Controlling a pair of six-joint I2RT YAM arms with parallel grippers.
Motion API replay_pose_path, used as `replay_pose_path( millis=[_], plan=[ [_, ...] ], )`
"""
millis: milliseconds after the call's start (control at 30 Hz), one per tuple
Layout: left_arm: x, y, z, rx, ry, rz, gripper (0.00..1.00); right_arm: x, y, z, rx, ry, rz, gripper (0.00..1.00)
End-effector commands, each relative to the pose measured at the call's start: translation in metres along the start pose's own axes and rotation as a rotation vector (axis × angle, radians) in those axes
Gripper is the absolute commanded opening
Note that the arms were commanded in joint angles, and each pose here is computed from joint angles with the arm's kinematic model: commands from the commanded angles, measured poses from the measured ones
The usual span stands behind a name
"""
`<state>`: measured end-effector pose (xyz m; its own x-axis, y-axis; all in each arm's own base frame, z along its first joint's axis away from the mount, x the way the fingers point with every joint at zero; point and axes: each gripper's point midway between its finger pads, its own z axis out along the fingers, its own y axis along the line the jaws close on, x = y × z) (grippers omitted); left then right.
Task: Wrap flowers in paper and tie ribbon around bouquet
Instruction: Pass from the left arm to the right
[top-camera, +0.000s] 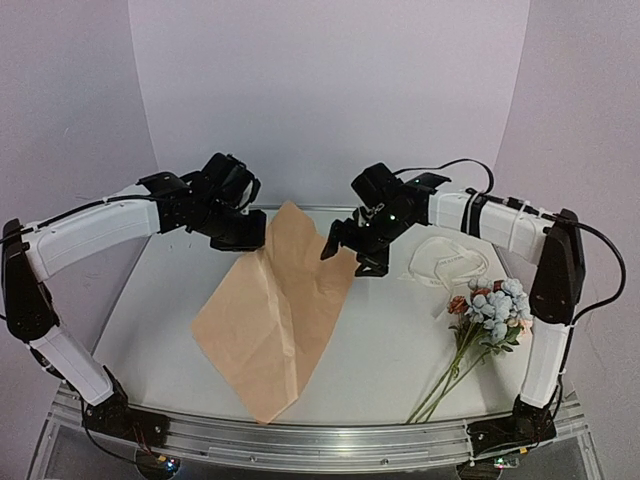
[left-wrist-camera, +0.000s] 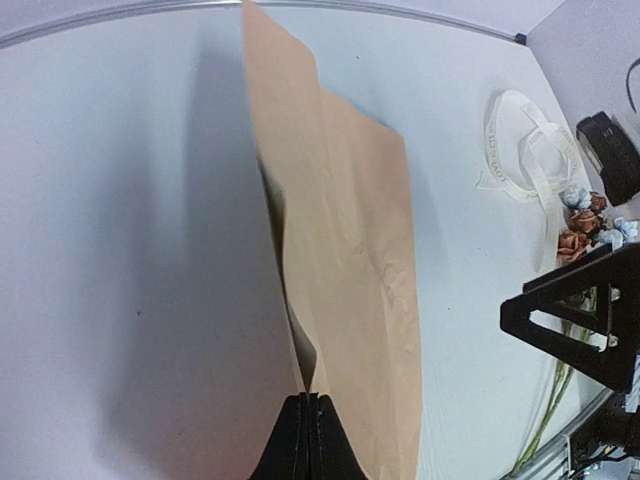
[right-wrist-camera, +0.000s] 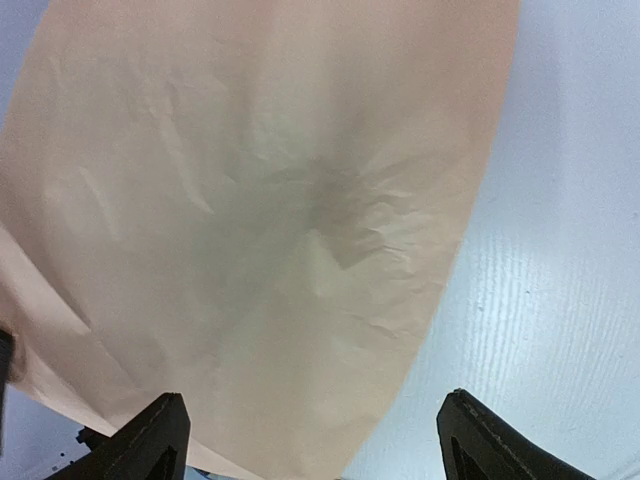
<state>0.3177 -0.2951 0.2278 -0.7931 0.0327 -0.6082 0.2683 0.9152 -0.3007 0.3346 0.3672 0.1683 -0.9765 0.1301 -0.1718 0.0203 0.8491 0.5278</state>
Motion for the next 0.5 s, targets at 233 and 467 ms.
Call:
replay_pose_path(
  millis=[233, 467],
  plan=[
    [-0.067, -0.018, -0.09, -0.004, -0.145, 0.163, 0.0, 0.013, -0.022, 0.079, 0.086, 0.089, 0.133, 0.58],
    [-0.008, -0.06, -0.015, 0.015, 0.033, 0.149, 0.0, -0.004, -0.026, 0.12, 0.08, 0.049, 0.234, 0.52]
  ],
)
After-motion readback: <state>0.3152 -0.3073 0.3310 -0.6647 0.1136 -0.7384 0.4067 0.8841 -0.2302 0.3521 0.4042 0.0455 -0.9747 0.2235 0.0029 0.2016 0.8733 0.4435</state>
